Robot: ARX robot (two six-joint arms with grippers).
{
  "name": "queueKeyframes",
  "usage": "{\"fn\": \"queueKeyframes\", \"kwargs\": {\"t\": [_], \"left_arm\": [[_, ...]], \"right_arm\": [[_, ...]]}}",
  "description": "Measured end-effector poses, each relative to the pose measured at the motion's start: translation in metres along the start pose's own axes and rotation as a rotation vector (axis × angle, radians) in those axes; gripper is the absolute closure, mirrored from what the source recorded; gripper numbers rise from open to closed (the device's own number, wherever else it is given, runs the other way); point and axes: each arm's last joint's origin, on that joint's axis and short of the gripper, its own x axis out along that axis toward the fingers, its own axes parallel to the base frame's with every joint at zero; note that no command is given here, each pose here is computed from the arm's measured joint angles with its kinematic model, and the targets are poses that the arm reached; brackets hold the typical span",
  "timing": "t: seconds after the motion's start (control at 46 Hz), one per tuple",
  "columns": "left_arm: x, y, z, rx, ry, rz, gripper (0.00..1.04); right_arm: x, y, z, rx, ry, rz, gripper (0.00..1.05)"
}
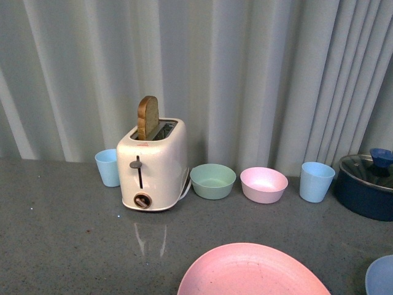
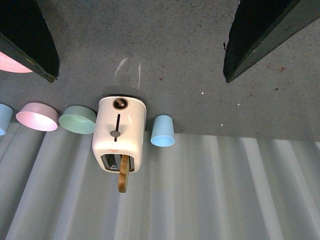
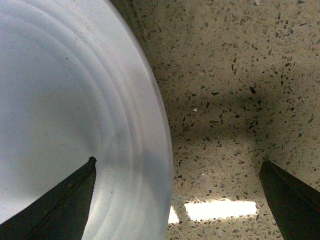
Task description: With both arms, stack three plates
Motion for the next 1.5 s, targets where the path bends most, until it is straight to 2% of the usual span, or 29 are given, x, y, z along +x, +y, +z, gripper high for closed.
{"fn": "queueKeyframes", "kwargs": {"t": [0.065, 0.261, 0.608, 0.999, 1.151, 1.26, 1.346, 1.498], "left_arm": [[0.000, 0.000, 0.000, 0.000, 0.000, 0.000, 0.07], [0.000, 0.000, 0.000, 0.000, 0.000, 0.000, 0.07], [0.000, 0.000, 0.000, 0.000, 0.000, 0.000, 0.07], [0.000, 0.000, 0.000, 0.000, 0.000, 0.000, 0.07], [0.000, 0.000, 0.000, 0.000, 0.000, 0.000, 0.07], [0.000, 0.000, 0.000, 0.000, 0.000, 0.000, 0.07], [0.000, 0.000, 0.000, 0.000, 0.000, 0.000, 0.07], [0.000, 0.000, 0.000, 0.000, 0.000, 0.000, 0.07]], "right_arm": [[0.000, -0.002, -0.002, 0.000, 0.001, -0.005, 0.17], [0.001, -0.001, -0.008, -0.015, 0.008, 0.008, 0.56], [-0.004, -0.003, -0.005, 0.011, -0.016, 0.030, 1.01], [-0.023, -0.010, -0.001, 0.040, -0.071, 0.046, 1.01], [-0.053, -0.016, 0.012, 0.061, -0.147, 0.044, 1.02], [-0.085, -0.017, 0.030, 0.072, -0.251, 0.056, 1.02], [-0.106, -0.007, 0.044, 0.067, -0.328, 0.086, 1.02], [-0.127, 0.028, 0.064, 0.031, -0.412, 0.164, 1.02]]}}
